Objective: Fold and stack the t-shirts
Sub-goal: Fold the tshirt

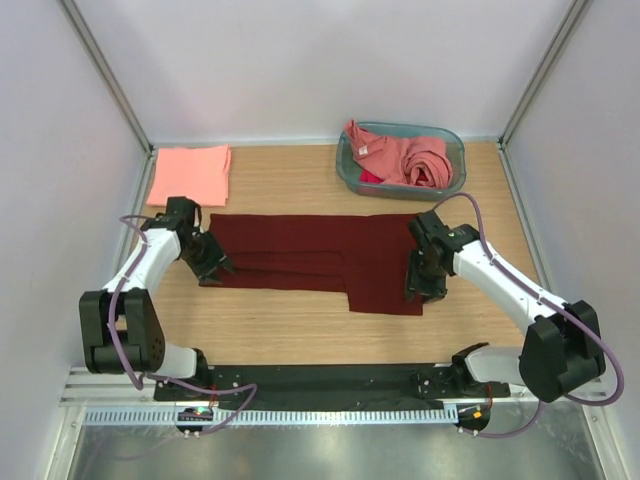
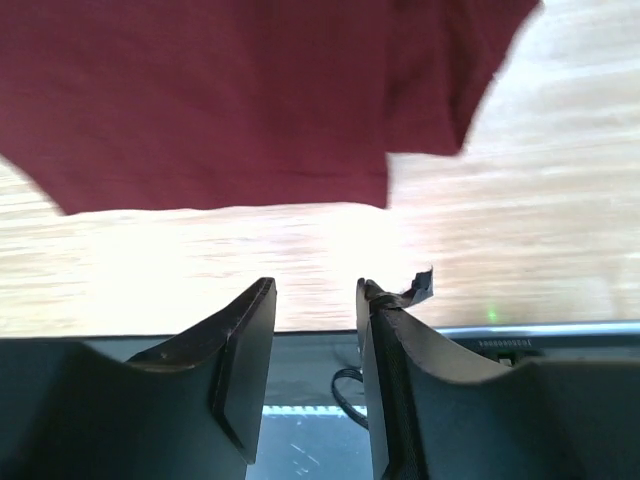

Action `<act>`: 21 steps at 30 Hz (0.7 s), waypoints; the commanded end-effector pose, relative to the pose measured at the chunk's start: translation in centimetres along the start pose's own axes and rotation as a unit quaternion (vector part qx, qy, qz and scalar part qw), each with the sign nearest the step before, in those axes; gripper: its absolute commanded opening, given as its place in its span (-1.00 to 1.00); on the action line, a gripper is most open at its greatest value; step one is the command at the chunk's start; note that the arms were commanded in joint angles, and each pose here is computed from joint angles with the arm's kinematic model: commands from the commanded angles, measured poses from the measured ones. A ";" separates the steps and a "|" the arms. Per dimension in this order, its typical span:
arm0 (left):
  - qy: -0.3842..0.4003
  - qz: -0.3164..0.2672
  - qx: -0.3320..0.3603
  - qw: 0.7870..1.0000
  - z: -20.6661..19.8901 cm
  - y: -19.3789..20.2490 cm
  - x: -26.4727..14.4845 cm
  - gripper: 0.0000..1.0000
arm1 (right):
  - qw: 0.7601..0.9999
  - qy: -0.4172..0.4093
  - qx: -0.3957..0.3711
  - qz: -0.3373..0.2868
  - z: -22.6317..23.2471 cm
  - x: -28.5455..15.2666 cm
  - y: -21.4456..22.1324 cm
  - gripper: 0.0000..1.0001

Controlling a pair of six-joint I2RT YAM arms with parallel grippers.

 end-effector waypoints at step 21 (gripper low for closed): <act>0.072 0.036 0.073 0.994 -1.7 0.7 1.3 -0.11 | 0.986 0.012 0.158 -0.057 -2.3 6.1 0.3 0.13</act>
Point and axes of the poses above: each gripper's point midway between its finger pads, its own x axis out along the fingers, its own z axis along the line the jaws close on, y = z × x, the point moved 1 cm from there along -x, back along the fingers, and after that the axes turned 7 degrees about x, right-handed, at the moved point
